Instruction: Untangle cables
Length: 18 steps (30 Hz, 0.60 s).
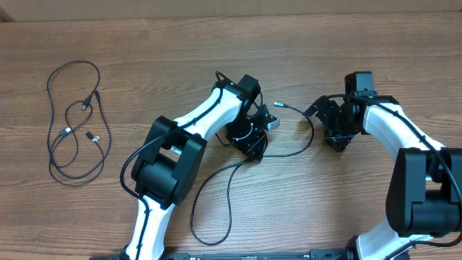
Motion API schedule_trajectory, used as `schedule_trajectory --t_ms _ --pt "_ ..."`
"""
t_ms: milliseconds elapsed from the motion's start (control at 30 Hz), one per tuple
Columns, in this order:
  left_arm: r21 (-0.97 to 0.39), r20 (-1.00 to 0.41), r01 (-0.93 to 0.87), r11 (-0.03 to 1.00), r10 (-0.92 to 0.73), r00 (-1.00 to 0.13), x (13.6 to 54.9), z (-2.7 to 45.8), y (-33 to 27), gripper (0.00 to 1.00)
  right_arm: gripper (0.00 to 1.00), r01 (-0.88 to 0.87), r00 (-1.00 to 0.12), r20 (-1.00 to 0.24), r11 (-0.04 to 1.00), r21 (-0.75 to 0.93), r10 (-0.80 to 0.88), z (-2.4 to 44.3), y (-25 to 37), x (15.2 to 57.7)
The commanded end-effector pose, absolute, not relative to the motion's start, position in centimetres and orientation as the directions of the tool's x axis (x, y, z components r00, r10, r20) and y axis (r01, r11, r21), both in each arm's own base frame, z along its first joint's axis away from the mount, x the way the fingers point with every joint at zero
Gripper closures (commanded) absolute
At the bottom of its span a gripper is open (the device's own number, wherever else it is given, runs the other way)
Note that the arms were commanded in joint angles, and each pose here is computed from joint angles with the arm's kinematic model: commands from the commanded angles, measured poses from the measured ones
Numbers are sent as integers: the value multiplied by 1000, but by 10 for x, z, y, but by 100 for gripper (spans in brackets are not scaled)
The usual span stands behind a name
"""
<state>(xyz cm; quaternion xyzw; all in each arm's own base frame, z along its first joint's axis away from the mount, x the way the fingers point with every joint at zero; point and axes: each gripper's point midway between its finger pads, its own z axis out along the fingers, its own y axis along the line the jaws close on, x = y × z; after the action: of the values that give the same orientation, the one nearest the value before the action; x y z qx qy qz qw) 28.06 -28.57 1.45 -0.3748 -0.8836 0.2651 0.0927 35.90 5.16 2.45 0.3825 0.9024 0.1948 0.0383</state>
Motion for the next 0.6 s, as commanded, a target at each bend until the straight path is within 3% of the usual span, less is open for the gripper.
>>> schedule_trajectory --t_ms 0,133,300,567 --pt "-527 -74 684 504 775 -628 267 30 -289 81 0 675 -707 87 632 381 702 22 53 357" --pt "-532 -66 700 477 801 -595 256 29 -292 81 0 675 -707 87 632 381 702 22 53 357" --pt "-528 -69 715 458 816 -574 250 28 -299 52 0 675 -707 87 632 381 702 22 53 357" --pt "-500 -20 709 498 812 -584 255 39 -287 51 0 674 -707 86 632 382 702 23 53 357"
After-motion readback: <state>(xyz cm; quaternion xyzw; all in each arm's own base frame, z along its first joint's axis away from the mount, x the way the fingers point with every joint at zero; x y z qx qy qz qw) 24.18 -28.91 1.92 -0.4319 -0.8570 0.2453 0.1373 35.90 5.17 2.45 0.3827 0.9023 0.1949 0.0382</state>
